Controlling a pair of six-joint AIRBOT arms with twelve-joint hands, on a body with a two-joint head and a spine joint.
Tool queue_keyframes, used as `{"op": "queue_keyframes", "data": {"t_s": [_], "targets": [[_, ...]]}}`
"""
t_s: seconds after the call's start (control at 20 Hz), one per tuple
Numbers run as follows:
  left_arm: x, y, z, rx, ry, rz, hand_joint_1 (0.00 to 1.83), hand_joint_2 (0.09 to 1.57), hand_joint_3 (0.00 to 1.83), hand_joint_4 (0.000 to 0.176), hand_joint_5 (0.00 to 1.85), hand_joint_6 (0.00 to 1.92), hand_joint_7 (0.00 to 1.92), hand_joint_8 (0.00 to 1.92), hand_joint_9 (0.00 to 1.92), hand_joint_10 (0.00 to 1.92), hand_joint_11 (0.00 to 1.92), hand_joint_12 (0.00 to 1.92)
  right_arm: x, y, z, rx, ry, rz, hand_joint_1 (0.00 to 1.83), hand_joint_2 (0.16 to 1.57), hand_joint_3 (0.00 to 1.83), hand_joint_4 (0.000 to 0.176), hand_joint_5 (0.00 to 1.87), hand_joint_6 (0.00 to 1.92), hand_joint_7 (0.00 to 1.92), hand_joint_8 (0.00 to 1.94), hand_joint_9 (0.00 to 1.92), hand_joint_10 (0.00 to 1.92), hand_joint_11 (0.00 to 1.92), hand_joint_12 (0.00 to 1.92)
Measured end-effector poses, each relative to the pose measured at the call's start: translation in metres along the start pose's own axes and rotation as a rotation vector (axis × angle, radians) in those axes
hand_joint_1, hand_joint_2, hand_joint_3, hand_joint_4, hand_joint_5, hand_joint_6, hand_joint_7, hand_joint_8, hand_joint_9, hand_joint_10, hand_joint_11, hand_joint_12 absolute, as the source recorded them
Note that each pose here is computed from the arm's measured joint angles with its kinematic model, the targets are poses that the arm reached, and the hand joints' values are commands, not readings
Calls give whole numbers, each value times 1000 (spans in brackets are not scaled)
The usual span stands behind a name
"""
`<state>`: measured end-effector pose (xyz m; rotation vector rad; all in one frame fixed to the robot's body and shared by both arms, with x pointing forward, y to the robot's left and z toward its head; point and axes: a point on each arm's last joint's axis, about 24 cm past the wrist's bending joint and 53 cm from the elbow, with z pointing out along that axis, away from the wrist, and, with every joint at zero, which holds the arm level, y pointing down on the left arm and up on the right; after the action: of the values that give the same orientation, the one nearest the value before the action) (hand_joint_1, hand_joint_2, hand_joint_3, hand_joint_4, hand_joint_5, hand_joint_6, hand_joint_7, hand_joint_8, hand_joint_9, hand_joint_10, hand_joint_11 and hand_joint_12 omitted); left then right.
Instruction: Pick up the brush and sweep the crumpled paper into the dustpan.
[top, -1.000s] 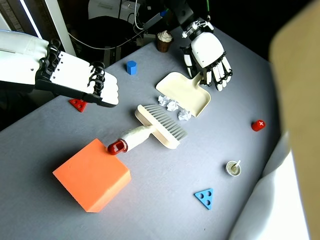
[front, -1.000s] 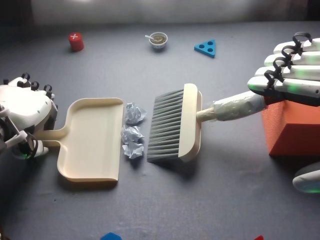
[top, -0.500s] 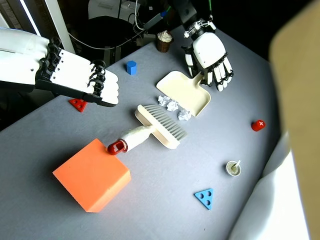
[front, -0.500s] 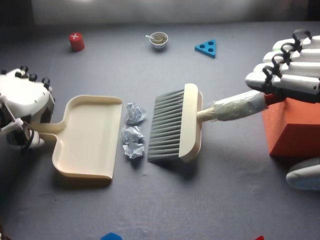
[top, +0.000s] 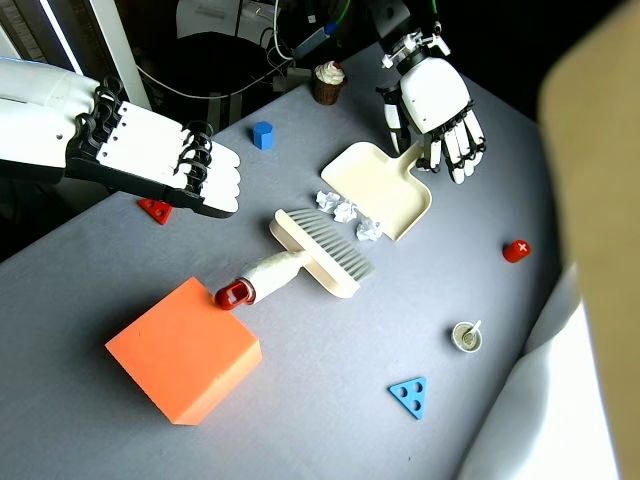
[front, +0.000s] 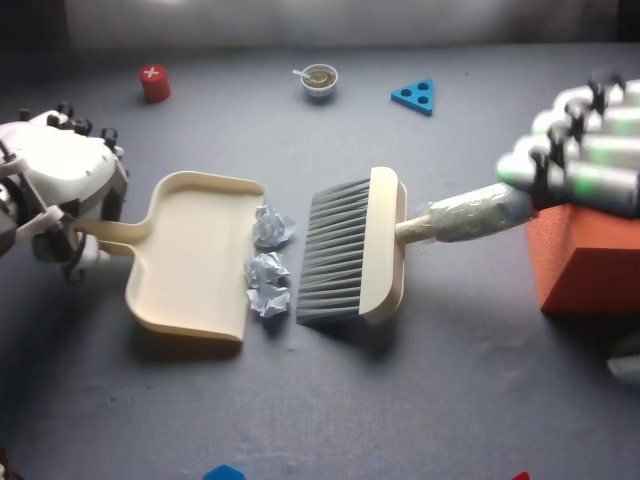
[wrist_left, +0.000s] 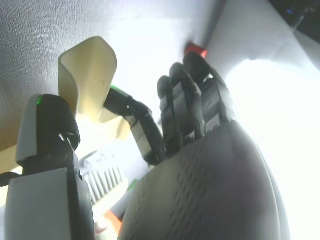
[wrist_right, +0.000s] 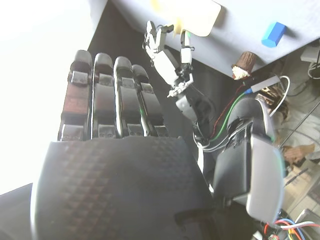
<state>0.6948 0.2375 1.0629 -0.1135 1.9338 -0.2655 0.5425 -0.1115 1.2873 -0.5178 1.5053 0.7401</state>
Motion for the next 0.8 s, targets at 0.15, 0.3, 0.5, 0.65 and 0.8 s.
{"op": "queue_keyframes", "data": {"t_s": [0.15, 0.3, 0.5, 0.65, 0.8], "targets": [[0, -7, 5, 11, 2, -18, 1067, 1162, 0, 0, 893, 1117, 323, 2, 281, 4, 0, 691, 14, 4, 0, 18, 45, -37, 888, 935, 0, 0, 123, 10, 185, 4, 191, 3, 219, 15], [-4, -6, 8, 11, -4, -22, 1043, 1167, 1, 13, 880, 1138, 318, 2, 275, 5, 0, 678, 0, 24, 2, -6, -21, -119, 978, 961, 2, 0, 170, 7, 208, 3, 215, 4, 256, 26], [-6, -5, 10, 18, -7, -28, 1034, 1173, 0, 27, 870, 1154, 326, 5, 284, 4, 0, 672, 9, 57, 9, -87, -13, -190, 988, 1030, 20, 0, 136, 0, 161, 0, 175, 0, 216, 7], [-6, -7, 10, 26, -7, -26, 1034, 1177, 0, 18, 862, 1166, 309, 1, 263, 1, 0, 681, 23, 50, 8, -97, 38, -335, 1005, 1006, 4, 0, 140, 1, 167, 2, 182, 1, 227, 12], [-5, -7, 10, 26, -6, -31, 1032, 1174, 0, 26, 867, 1158, 297, 1, 258, 1, 0, 655, 29, 30, 9, -62, 70, -364, 995, 1014, 6, 0, 115, 0, 154, 0, 169, 0, 214, 6]]}}
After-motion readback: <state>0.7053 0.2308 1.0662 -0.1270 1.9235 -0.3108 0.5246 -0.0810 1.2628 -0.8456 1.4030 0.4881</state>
